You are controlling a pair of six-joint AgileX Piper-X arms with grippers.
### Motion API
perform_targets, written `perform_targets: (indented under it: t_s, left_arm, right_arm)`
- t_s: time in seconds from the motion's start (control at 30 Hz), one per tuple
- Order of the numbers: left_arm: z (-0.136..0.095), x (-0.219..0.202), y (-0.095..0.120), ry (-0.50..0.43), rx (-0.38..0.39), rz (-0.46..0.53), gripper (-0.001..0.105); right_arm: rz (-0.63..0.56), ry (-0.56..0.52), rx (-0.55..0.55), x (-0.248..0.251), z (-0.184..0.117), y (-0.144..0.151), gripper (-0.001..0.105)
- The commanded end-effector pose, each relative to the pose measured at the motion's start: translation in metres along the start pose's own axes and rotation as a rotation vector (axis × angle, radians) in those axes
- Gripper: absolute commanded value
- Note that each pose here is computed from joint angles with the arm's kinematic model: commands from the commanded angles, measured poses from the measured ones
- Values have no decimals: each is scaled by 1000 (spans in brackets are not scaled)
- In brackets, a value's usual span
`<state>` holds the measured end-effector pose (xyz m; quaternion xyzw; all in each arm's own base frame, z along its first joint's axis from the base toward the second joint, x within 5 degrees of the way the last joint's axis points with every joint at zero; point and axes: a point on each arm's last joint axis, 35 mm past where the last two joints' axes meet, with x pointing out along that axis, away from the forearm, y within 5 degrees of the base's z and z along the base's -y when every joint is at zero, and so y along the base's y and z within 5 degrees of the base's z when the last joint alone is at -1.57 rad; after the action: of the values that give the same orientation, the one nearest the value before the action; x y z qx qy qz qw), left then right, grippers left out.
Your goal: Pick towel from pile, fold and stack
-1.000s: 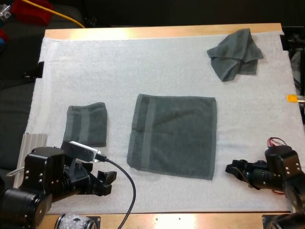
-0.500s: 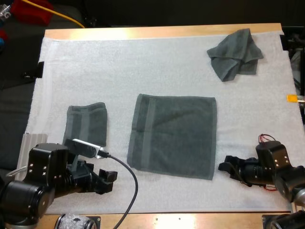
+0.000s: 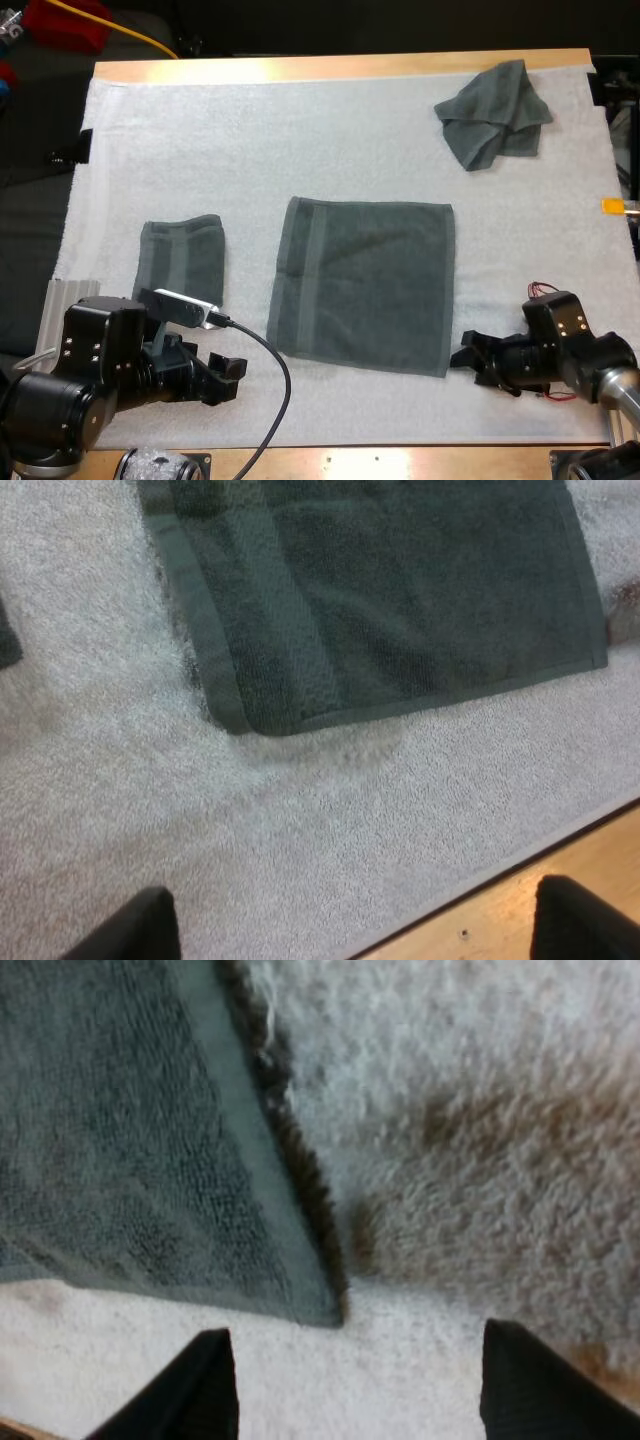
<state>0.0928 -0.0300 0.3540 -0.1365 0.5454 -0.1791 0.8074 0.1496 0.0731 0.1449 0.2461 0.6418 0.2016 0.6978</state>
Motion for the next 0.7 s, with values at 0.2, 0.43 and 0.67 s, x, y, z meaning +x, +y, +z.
perform_targets:
  t_s: [0.2,0.43,0.67]
  left_arm:
    - [0,0,0,3,-8,2,69]
    - [0,0,0,3,-8,2,69]
    - [0,0,0,-3,-5,1,69]
  right_arm:
    - [62,44,-11,12,6,-2,52]
    - [83,94,-6,22,8,-6,52]
    - [37,157,-93,43,-2,6,52]
